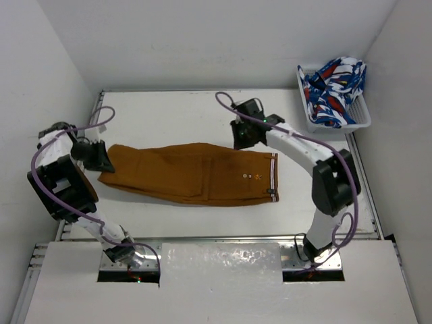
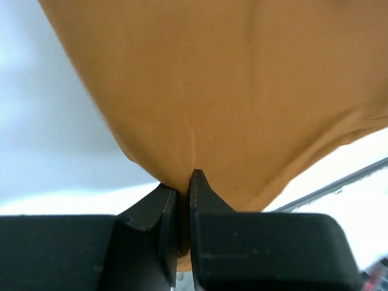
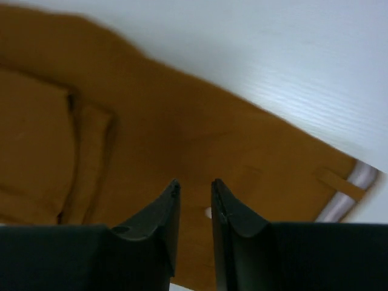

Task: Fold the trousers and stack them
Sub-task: Fold the trousers

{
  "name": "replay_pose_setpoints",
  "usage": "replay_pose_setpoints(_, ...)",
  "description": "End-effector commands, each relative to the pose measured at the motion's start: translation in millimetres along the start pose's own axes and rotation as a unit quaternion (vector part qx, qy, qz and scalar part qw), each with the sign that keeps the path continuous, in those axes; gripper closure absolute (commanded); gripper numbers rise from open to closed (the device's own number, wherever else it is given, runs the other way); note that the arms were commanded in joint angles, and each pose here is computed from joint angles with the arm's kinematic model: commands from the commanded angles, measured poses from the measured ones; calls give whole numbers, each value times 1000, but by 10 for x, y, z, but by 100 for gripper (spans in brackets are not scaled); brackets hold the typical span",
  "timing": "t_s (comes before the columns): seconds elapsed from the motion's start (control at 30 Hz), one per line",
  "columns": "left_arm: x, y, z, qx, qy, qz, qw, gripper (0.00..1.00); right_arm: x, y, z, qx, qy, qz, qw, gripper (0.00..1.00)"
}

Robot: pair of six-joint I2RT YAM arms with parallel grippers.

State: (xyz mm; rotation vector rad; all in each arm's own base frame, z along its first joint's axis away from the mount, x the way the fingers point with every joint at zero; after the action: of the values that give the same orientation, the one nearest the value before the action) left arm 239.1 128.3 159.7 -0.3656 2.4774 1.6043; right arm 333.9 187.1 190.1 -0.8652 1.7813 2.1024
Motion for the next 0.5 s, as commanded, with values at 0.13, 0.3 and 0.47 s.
replay_pose_setpoints(0.13,-729,674,-747,104,-178,-158,966,100,179,-593,632,-223,-64,22,972,93)
replay_pose_setpoints(0.3,-889,585,-1521,207,-274,-159,925,100,563,-789,562,-193,-102,88,972,97)
replay_pose_setpoints(0.47,-906,428,-2491,333,-359,-128,862,100,640,-927,541,-207,-149,84,963,98)
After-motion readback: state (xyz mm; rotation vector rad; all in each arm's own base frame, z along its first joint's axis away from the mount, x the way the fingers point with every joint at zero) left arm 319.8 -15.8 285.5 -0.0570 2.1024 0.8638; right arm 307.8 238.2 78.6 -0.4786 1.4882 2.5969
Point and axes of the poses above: each gripper's point midway between its finger pads, its own y axis back along the fingers, its own z axis along the line the jaws close on, x = y × z, the point moved 9 cm from there along y, back along the fingers, and after that the axes turned 1 degree about y, right-handed, at the moved point
